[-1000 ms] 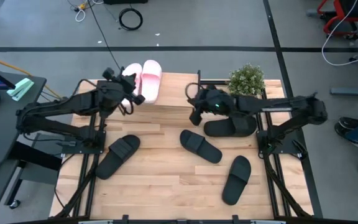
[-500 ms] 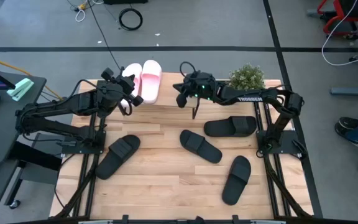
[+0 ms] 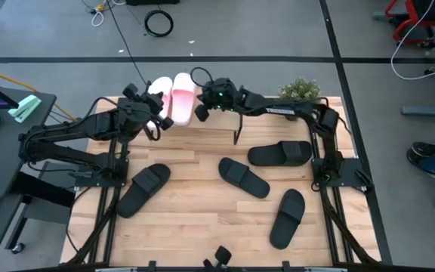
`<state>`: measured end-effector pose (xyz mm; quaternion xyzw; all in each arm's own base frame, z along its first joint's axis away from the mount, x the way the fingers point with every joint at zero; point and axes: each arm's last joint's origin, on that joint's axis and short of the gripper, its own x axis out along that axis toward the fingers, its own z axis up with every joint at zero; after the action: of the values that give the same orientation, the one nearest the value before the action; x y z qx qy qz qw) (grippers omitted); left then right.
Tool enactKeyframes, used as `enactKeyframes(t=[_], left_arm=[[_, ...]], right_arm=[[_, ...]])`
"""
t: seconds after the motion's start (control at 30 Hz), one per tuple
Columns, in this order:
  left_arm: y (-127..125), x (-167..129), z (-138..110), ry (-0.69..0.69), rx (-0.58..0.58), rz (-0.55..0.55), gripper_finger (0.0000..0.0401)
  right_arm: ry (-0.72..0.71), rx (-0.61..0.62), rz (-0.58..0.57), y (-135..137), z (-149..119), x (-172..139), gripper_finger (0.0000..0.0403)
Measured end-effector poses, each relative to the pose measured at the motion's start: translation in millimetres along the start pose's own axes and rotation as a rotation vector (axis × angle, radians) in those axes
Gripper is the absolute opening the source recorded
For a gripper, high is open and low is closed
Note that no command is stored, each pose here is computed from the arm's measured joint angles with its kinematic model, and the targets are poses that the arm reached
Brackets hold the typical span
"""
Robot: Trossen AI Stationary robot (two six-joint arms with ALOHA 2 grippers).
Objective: Pick and place slides into the shelf
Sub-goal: Put the pink slide on the shelf
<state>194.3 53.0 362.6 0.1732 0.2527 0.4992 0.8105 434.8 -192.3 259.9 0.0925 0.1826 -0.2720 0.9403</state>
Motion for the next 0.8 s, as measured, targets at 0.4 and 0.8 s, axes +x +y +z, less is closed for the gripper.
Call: enactKeyframes(t=[0.4, 0.8], left_arm=[[-1, 0, -3, 0.022, 0.014, -0.004, 0.0012], [-1, 0, -3, 0.021, 0.018, -0.004, 0.0012]], right_arm=[[0.084, -0.012, -0.119, -8, -9, 24, 0.0], [0.057, 0.057, -0.125, -25, -6, 28, 0.0]])
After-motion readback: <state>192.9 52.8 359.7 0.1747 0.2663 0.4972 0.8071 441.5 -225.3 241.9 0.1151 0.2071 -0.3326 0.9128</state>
